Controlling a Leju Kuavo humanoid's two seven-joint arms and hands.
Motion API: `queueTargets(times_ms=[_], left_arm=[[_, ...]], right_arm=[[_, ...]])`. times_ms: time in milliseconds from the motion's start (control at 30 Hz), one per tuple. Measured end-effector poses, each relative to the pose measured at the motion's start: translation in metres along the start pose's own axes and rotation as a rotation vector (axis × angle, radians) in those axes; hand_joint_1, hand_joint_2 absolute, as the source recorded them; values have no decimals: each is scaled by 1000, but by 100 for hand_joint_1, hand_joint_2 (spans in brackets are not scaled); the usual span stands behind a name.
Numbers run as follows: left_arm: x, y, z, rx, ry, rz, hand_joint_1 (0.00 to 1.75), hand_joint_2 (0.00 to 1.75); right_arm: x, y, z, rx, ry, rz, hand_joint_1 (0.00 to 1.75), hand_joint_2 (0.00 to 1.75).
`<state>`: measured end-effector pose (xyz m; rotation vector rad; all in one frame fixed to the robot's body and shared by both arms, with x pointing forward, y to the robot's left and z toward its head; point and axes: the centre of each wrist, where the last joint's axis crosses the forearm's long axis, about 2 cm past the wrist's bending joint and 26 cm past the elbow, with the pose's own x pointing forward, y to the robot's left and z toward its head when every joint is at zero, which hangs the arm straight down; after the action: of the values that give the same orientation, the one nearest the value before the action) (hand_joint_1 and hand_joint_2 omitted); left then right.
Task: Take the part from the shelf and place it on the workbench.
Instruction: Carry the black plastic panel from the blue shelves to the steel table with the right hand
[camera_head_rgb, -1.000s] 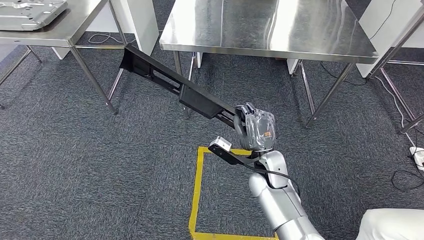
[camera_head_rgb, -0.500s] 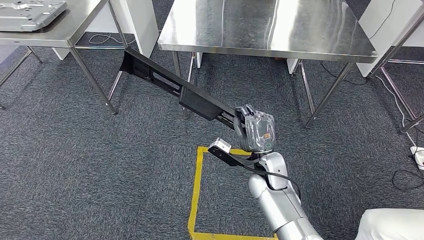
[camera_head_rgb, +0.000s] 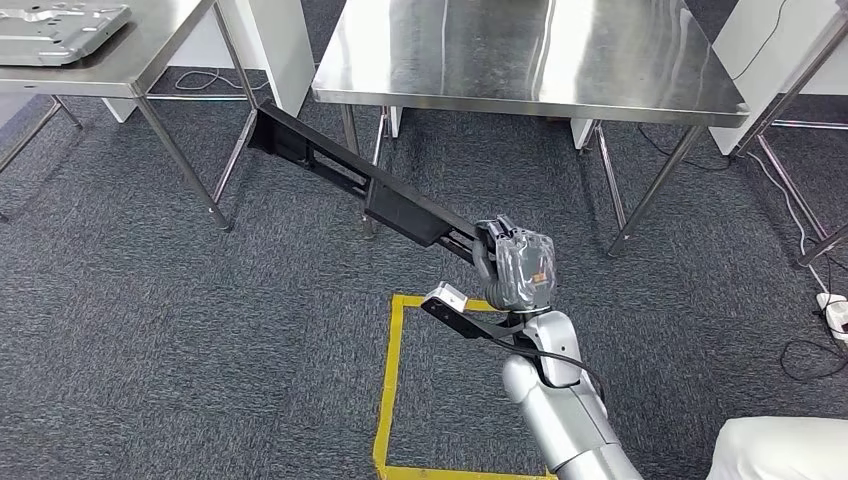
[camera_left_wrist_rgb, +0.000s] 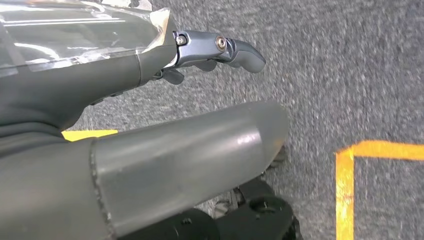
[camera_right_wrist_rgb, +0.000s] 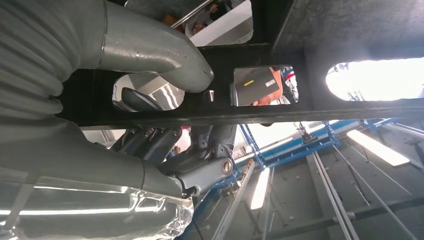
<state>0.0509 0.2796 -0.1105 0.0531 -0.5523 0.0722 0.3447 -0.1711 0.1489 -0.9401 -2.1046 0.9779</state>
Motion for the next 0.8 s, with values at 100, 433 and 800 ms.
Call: queueTargets(times_ms=[100,433,800], left_arm=[[0,3,0,2,1,-9,0,0],[-1,2,0,0,7,-16,0,0],[0,3,0,6,5,-6,0,0]], right_arm=[[0,0,1,5,-2,13,175,175],[-2,-2,1,2,5,28,175,175],[-7,-6,-4,-12,14,35,175,175]])
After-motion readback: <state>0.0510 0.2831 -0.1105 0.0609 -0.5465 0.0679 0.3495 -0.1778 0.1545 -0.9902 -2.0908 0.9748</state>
